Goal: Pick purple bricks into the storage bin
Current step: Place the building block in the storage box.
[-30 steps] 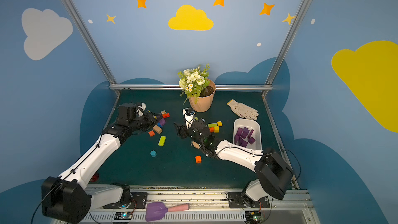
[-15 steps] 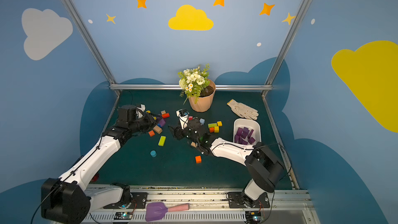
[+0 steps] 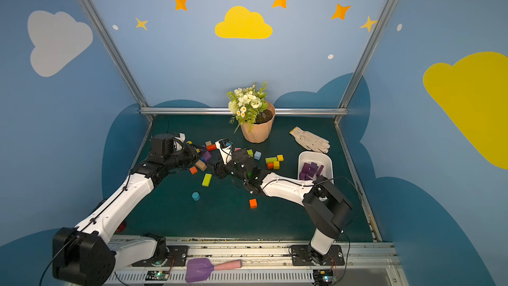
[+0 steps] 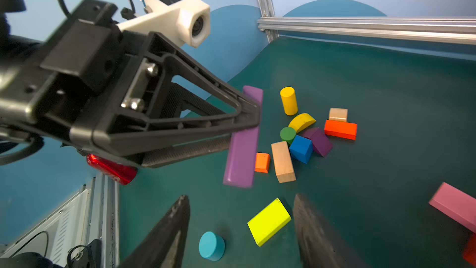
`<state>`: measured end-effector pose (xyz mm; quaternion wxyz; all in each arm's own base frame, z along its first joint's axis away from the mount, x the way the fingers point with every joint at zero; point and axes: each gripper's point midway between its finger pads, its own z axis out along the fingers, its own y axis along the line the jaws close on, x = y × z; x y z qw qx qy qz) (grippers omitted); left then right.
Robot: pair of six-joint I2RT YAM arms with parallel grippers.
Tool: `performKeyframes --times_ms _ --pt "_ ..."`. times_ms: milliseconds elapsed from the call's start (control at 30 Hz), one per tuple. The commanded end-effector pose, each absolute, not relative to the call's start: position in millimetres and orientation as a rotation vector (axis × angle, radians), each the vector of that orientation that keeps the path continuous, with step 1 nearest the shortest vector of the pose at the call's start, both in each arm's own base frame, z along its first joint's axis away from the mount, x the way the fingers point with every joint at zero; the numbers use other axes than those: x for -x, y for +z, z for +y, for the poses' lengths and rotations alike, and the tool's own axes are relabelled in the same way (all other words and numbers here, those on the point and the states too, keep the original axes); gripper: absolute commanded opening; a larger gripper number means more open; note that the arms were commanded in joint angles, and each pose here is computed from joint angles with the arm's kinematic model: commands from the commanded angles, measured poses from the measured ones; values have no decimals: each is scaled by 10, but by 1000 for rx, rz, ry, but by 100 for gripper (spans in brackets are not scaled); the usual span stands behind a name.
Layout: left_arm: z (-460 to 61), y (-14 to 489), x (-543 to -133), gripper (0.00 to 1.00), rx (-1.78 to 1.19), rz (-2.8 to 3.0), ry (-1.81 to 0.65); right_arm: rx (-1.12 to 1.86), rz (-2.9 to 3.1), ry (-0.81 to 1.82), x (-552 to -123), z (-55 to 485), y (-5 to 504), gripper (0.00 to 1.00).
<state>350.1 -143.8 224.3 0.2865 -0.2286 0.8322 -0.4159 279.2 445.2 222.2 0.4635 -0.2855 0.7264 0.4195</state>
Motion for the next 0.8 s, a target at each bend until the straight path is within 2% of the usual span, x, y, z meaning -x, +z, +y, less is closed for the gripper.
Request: performKeyframes --times_ms 0,167,633,767 --pt "-1429 2273 -3518 34 601 2202 -1111 722 1733 1076 -2787 4591 2365 66" --pt "-1422 2296 -3504 34 594 2200 -1107 704 1738 1099 -2854 4665 2358 63" --pt "-1430 2299 -3507 35 579 2201 -1112 685 1722 1126 -2970 4743 2398 36" --pt "-1431 2274 -3507 36 578 2207 -1109 686 1716 1130 -2974 4757 2425 25"
